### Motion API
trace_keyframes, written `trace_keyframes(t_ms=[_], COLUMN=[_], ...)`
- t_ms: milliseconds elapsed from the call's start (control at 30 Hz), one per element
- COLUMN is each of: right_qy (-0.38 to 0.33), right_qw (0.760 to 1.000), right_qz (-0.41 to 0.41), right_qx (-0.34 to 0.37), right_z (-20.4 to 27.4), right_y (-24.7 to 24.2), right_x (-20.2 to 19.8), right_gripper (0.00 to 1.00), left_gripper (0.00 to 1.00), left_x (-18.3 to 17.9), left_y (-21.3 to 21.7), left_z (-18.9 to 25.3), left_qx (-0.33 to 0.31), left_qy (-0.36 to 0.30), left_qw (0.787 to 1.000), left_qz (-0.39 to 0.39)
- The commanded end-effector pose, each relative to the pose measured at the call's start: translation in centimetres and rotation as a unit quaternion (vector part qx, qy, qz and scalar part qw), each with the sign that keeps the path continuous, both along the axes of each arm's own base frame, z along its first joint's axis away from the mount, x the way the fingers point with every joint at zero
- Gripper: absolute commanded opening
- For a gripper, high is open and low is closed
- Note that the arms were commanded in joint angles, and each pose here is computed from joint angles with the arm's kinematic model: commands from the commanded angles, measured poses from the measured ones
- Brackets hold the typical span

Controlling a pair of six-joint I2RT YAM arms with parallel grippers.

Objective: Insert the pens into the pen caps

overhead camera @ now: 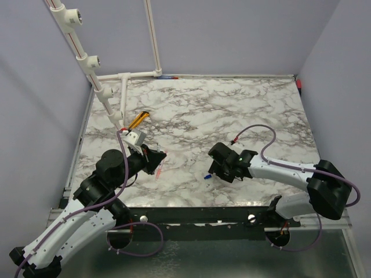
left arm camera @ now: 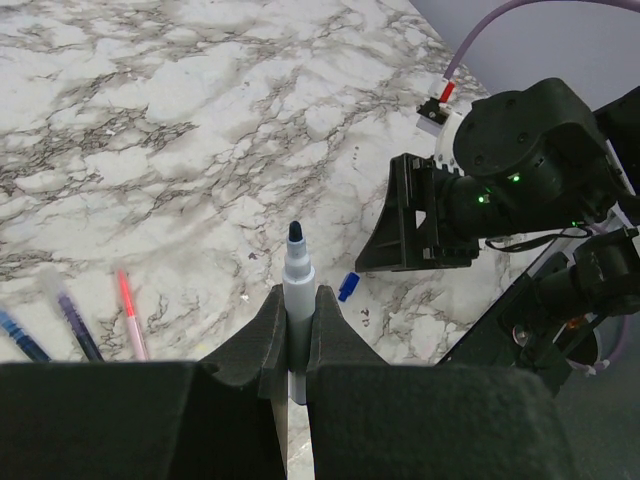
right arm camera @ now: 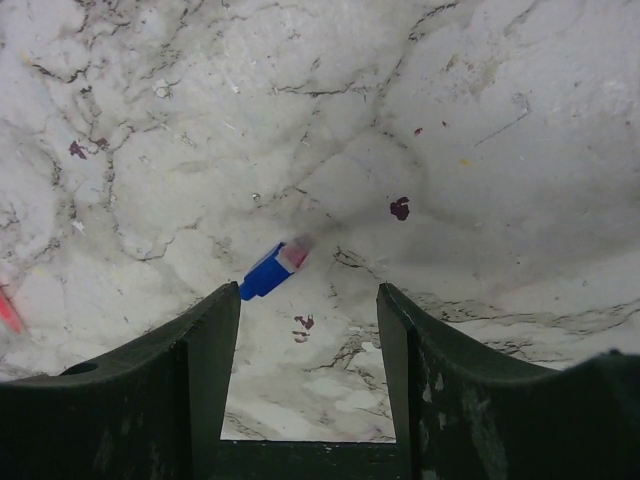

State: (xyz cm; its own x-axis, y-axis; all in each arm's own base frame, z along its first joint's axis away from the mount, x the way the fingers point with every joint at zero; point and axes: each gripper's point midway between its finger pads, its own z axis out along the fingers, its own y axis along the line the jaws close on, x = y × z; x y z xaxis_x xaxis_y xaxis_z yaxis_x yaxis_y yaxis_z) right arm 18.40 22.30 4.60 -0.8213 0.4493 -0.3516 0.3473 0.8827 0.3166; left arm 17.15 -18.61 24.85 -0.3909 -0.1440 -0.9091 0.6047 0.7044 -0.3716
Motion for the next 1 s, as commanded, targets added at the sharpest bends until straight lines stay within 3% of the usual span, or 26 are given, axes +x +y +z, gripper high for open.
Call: trace_keyframes(t_ms=[0,633,767,967], right_qy=[0.022,0.047,0.052,0.053], right_qw=[0.999,0.996,0.996,0.997], right_qz=[-0.032,-0.071,-0.065,-0.05], right_qx=[0.01,-0.014,-0.023,-0.039], right_z=[-0.2,-2.8,-3.3,-3.6], right_y=[1.3,2.6,2.5,2.2], right_x=[-0.2,1.0,0.8,0.7], right_gripper=[0.61,0.48,0.42,0.25], left_gripper=[0.0,0.0,0.0,0.0], left_x=[-0.2,-0.1,-0.1,-0.1], left_y=[-0.1,-0.1,-0.1,-0.2], left_z=[-0.1,-0.3,-0.4,-0.5], left_qx=[0.001,0.004,0.005,0.007], left_qy=[-0.007,-0.004,-0.003,-0.001], left_qw=[1.0,1.0,1.0,1.0], left_qz=[-0.009,-0.009,-0.009,-0.009])
